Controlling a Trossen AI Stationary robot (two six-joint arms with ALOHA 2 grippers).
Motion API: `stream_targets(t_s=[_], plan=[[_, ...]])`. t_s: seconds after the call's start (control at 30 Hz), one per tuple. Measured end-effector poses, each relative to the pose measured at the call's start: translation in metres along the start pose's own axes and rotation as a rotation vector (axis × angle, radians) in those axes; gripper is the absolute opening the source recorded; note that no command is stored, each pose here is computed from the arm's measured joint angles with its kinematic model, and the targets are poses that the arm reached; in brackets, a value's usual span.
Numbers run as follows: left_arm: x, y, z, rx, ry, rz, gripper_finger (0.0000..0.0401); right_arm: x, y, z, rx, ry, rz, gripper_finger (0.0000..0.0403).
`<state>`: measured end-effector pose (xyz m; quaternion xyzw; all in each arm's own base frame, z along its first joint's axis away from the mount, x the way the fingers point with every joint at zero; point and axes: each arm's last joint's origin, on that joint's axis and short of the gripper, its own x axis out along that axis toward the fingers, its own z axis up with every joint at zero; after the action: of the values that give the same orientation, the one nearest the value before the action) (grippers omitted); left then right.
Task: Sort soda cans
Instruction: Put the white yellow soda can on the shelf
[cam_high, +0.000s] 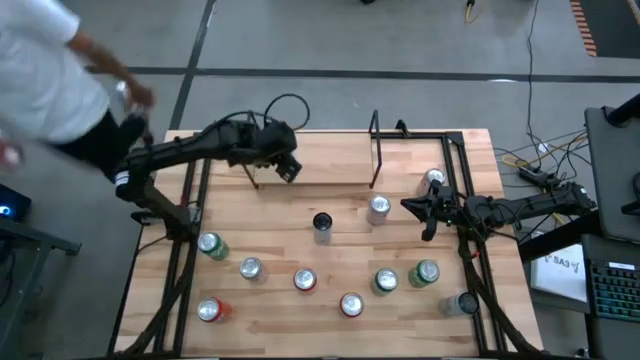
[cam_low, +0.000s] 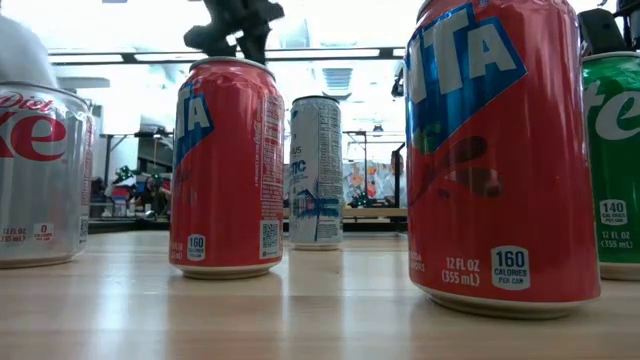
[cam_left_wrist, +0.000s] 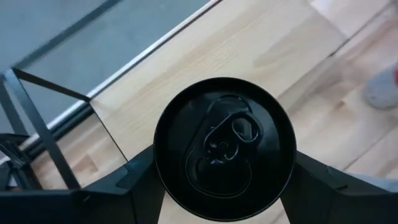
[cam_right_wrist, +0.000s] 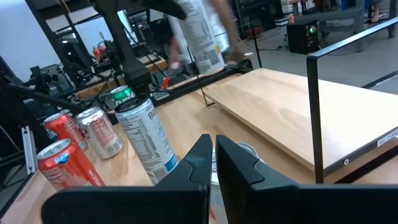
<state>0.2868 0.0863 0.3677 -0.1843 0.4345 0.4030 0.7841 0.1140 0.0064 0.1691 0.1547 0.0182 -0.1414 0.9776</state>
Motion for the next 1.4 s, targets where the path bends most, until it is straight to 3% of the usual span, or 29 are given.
stream_targets(t_s=[0.27, 0.63, 0.9, 1.4], plan=[[0.029, 0.009, 0.012, 0.01, 0.061, 0.052, 0.0234, 0.0, 0.0, 0.0, -0.001, 0.002, -0.001, 0.0012], [0.042, 0.003, 0.019, -0.041, 0.026, 0.03, 0.0235, 0.0, 0.0, -0.001, -0.003, 0.006, -0.002, 0.0012], [0.045, 0.002, 0.017, -0.122, 0.029, 0.05, 0.0237, 0.0, 0.0, -0.001, -0.003, 0.006, -0.002, 0.0012], [0.055, -0.009, 0.002, -0.165, 0.006, 0.112, 0.0239, 0.0, 0.001, -0.001, 0.005, 0.016, 0.022, 0.0012]])
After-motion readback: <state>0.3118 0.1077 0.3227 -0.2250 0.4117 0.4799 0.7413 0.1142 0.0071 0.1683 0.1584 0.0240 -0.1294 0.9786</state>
